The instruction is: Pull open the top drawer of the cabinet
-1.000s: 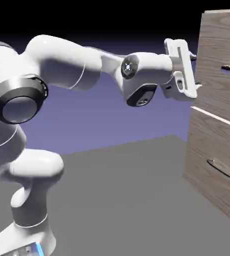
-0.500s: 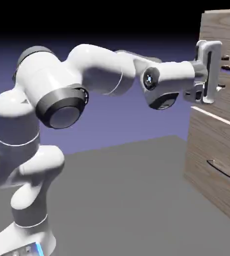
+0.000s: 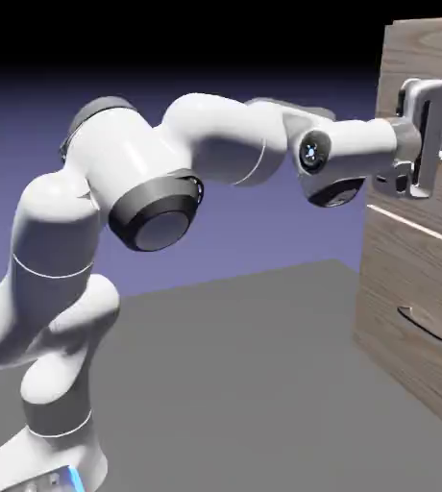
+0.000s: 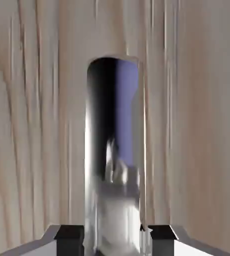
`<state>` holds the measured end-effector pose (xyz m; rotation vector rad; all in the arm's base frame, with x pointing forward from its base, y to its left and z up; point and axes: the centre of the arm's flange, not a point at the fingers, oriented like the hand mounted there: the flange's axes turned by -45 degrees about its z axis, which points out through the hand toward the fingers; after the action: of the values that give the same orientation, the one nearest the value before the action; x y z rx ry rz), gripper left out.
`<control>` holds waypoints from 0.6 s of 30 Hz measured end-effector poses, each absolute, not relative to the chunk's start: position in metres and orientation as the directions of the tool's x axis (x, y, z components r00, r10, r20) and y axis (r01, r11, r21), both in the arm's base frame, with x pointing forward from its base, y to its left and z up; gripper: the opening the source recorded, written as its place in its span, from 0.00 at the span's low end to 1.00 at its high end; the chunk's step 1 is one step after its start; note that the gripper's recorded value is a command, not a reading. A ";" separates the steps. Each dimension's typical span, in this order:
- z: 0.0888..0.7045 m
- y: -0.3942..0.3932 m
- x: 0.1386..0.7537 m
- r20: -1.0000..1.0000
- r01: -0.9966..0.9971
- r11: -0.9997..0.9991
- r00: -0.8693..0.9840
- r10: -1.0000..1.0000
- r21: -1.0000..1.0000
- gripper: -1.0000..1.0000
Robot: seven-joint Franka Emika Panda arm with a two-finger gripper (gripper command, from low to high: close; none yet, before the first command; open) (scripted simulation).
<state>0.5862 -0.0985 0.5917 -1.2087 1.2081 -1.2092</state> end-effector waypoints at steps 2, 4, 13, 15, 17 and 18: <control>0.592 -0.099 0.573 0.000 0.001 0.000 0.001 -1.000 -1.000 0.00; 0.592 -0.099 0.560 0.000 0.001 0.000 0.001 -1.000 -1.000 0.00; 0.592 -0.099 0.497 0.000 0.001 0.000 0.001 -1.000 -1.000 0.00; 0.592 -0.099 0.481 0.000 0.001 0.000 0.001 -1.000 -1.000 0.00; 0.592 -0.099 0.464 0.000 0.001 0.000 0.001 -1.000 -1.000 0.00; 0.592 -0.099 0.455 0.000 0.001 0.000 0.001 -1.000 -1.000 0.00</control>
<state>0.4550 -0.0987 0.5917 -1.2087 1.2081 -1.2092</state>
